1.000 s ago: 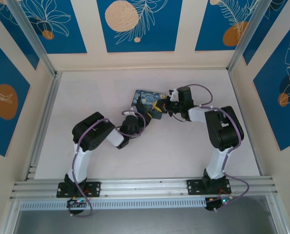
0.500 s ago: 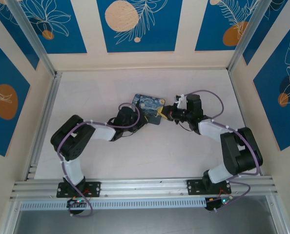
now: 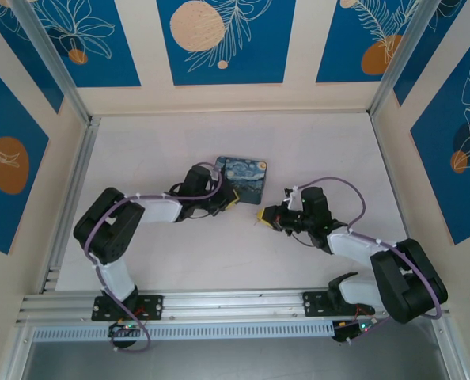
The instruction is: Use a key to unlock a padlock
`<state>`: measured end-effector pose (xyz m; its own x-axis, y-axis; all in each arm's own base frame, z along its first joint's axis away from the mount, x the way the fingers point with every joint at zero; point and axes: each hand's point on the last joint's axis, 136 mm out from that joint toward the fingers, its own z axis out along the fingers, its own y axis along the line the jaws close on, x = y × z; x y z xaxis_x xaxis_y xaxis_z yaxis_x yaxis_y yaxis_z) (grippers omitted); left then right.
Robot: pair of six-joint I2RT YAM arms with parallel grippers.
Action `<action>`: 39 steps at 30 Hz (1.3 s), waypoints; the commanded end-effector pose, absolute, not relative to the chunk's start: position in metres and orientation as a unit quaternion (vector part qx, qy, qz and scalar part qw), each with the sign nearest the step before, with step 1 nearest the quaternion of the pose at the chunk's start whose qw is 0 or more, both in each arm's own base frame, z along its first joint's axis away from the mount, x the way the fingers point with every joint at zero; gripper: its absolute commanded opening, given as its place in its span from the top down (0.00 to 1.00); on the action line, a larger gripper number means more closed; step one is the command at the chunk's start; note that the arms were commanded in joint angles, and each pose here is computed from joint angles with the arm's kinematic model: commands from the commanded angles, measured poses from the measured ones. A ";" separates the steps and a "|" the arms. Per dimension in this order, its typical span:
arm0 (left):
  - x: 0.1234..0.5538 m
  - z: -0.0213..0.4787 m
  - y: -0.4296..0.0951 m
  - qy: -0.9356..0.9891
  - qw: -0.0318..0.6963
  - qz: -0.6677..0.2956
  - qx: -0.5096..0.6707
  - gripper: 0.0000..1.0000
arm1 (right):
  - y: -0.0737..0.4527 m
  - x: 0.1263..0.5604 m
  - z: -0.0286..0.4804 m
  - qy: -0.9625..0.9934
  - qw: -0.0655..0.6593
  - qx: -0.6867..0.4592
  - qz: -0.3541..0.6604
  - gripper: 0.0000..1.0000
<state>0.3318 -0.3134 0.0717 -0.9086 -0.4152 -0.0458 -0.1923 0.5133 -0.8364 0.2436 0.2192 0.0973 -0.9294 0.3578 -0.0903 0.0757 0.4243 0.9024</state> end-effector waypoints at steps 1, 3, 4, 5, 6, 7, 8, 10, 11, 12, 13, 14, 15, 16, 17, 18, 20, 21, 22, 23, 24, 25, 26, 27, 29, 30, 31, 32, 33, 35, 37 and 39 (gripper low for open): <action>0.336 0.094 -0.305 0.828 0.143 -0.497 -0.216 1.00 | 0.220 0.246 0.094 0.833 0.149 0.142 0.514 1.00; 0.338 0.099 -0.298 0.815 0.161 -0.505 -0.235 1.00 | 0.224 0.248 0.094 0.832 0.147 0.141 0.516 1.00; 0.339 0.101 -0.295 0.808 0.170 -0.508 -0.244 1.00 | 0.226 0.249 0.093 0.832 0.145 0.141 0.517 1.00; 0.340 0.104 -0.292 0.803 0.178 -0.512 -0.250 1.00 | 0.227 0.251 0.093 0.831 0.146 0.142 0.518 1.00; 0.340 0.106 -0.290 0.797 0.183 -0.515 -0.257 1.00 | 0.230 0.253 0.092 0.830 0.144 0.142 0.520 1.00; 0.340 0.108 -0.288 0.792 0.185 -0.519 -0.262 1.00 | 0.233 0.255 0.092 0.828 0.141 0.142 0.524 1.00; 0.340 0.109 -0.288 0.790 0.186 -0.522 -0.262 1.00 | 0.235 0.257 0.093 0.826 0.139 0.142 0.528 1.00; 0.340 0.115 -0.290 0.784 0.186 -0.531 -0.260 1.00 | 0.241 0.260 0.092 0.822 0.133 0.145 0.535 1.00; 0.340 0.119 -0.292 0.781 0.188 -0.538 -0.256 1.00 | 0.243 0.262 0.092 0.819 0.132 0.148 0.539 1.00; 0.341 0.123 -0.294 0.777 0.190 -0.545 -0.250 1.00 | 0.246 0.264 0.092 0.815 0.130 0.150 0.545 1.00; 0.342 0.126 -0.297 0.776 0.189 -0.550 -0.246 1.00 | 0.247 0.266 0.093 0.810 0.130 0.155 0.550 1.00; 0.342 0.129 -0.299 0.775 0.188 -0.553 -0.242 1.00 | 0.248 0.268 0.092 0.808 0.128 0.159 0.553 1.00; 0.342 0.132 -0.302 0.773 0.188 -0.558 -0.235 1.00 | 0.249 0.270 0.092 0.805 0.127 0.165 0.555 1.00; 0.342 0.134 -0.303 0.773 0.186 -0.561 -0.231 1.00 | 0.250 0.271 0.093 0.802 0.127 0.170 0.559 1.00; 0.342 0.135 -0.305 0.773 0.184 -0.563 -0.228 1.00 | 0.251 0.272 0.094 0.800 0.126 0.170 0.562 1.00; 0.342 0.138 -0.307 0.772 0.183 -0.567 -0.223 1.00 | 0.252 0.273 0.095 0.797 0.125 0.172 0.565 1.00; 0.341 0.142 -0.310 0.770 0.180 -0.573 -0.213 1.00 | 0.253 0.273 0.097 0.795 0.125 0.175 0.567 1.00; 0.340 0.143 -0.312 0.770 0.178 -0.576 -0.209 1.00 | 0.253 0.274 0.099 0.794 0.128 0.175 0.568 1.00; 0.340 0.145 -0.314 0.768 0.177 -0.580 -0.205 1.00 | 0.252 0.275 0.100 0.793 0.129 0.178 0.568 1.00; 0.340 0.146 -0.315 0.767 0.176 -0.583 -0.203 1.00 | 0.252 0.275 0.101 0.793 0.130 0.179 0.568 1.00; 0.341 0.147 -0.317 0.764 0.175 -0.587 -0.201 1.00 | 0.252 0.276 0.103 0.791 0.133 0.181 0.569 1.00; 0.341 0.149 -0.318 0.762 0.174 -0.591 -0.200 1.00 | 0.252 0.277 0.106 0.789 0.135 0.182 0.571 1.00; 0.342 0.150 -0.319 0.760 0.173 -0.594 -0.199 1.00 | 0.252 0.278 0.108 0.788 0.137 0.183 0.572 1.00; 0.342 0.151 -0.321 0.757 0.172 -0.598 -0.198 1.00 | 0.252 0.279 0.111 0.786 0.140 0.183 0.574 1.00; 0.343 0.153 -0.322 0.753 0.171 -0.603 -0.199 1.00 | 0.251 0.281 0.115 0.784 0.144 0.187 0.574 1.00; 0.343 0.155 -0.323 0.750 0.171 -0.606 -0.200 1.00 | 0.250 0.284 0.117 0.782 0.148 0.192 0.574 1.00; 0.344 0.156 -0.324 0.747 0.172 -0.609 -0.202 1.00 | 0.250 0.285 0.118 0.781 0.151 0.194 0.574 1.00; 0.344 0.157 -0.324 0.744 0.172 -0.612 -0.204 1.00 | 0.250 0.286 0.121 0.778 0.154 0.197 0.576 1.00; 0.345 0.159 -0.324 0.742 0.174 -0.614 -0.206 1.00 | 0.249 0.288 0.123 0.776 0.156 0.201 0.577 1.00; 0.346 0.159 -0.322 0.738 0.179 -0.615 -0.214 1.00 | 0.248 0.291 0.126 0.770 0.162 0.208 0.581 1.00; 0.347 0.161 -0.321 0.733 0.183 -0.616 -0.222 1.00 | 0.247 0.294 0.130 0.765 0.166 0.216 0.583 1.00; 0.347 0.161 -0.320 0.729 0.186 -0.617 -0.230 1.00 | 0.247 0.297 0.133 0.760 0.170 0.222 0.587 1.00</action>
